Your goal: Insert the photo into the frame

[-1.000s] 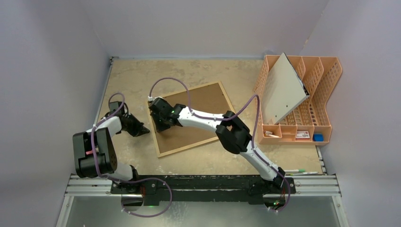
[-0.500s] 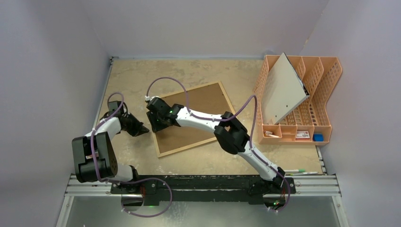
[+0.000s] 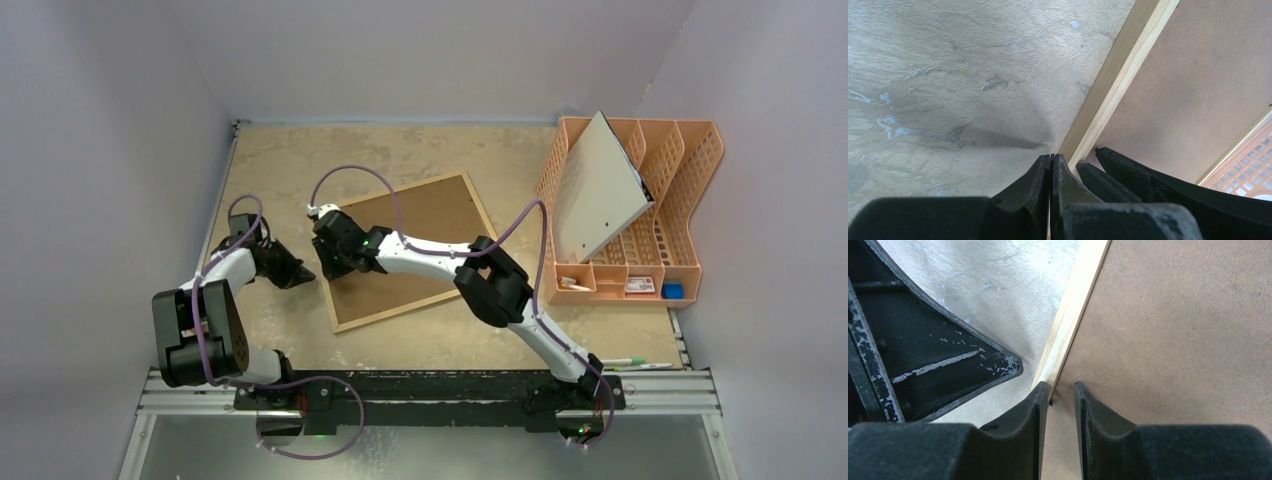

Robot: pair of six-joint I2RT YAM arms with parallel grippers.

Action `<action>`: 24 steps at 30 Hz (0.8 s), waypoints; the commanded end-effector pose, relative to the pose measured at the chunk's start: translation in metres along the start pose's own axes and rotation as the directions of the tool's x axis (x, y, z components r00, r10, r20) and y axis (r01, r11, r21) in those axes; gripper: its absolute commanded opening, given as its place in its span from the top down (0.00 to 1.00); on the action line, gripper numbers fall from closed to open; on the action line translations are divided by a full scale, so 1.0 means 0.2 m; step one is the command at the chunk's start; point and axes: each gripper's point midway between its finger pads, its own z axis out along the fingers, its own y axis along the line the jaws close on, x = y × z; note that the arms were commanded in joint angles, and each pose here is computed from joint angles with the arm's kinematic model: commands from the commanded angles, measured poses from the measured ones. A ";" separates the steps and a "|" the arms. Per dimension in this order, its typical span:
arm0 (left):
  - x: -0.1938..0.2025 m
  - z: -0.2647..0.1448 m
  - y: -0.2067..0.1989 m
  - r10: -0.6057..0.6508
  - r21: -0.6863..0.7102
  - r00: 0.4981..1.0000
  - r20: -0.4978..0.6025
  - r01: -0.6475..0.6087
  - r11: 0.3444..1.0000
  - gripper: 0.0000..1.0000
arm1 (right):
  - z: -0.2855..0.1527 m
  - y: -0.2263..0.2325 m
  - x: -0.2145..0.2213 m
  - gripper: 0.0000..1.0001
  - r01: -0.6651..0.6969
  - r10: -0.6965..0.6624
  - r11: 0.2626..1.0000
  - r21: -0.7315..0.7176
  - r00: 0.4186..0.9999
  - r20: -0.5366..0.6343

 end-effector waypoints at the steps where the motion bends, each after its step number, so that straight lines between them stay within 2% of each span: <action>1: -0.01 0.00 0.00 0.028 0.003 1.000 0.004 -0.028 1.000 0.97 | 0.10 -0.51 0.78 0.71 0.189 -0.073 0.954 0.232 0.899 -0.431; 9: -0.02 0.00 -0.02 0.033 0.018 0.999 0.003 -0.033 0.999 0.96 | 0.02 -0.51 0.70 0.69 0.231 -0.121 0.946 0.228 0.903 -0.412; 13: -0.02 0.00 -0.07 0.055 0.077 0.998 -0.009 -0.054 0.996 0.90 | -0.01 -0.49 0.61 0.69 0.232 -0.133 0.943 0.240 0.921 -0.367; 18: -0.01 0.01 -0.16 0.086 0.179 0.995 -0.042 -0.077 0.981 0.76 | -0.07 -0.42 0.46 0.68 0.200 -0.128 0.952 0.234 0.948 -0.290; 24: 0.05 0.08 -0.07 0.086 0.129 0.990 -0.115 -0.071 0.989 0.75 | -0.06 -0.37 0.44 0.62 0.174 -0.113 0.965 0.198 0.952 -0.285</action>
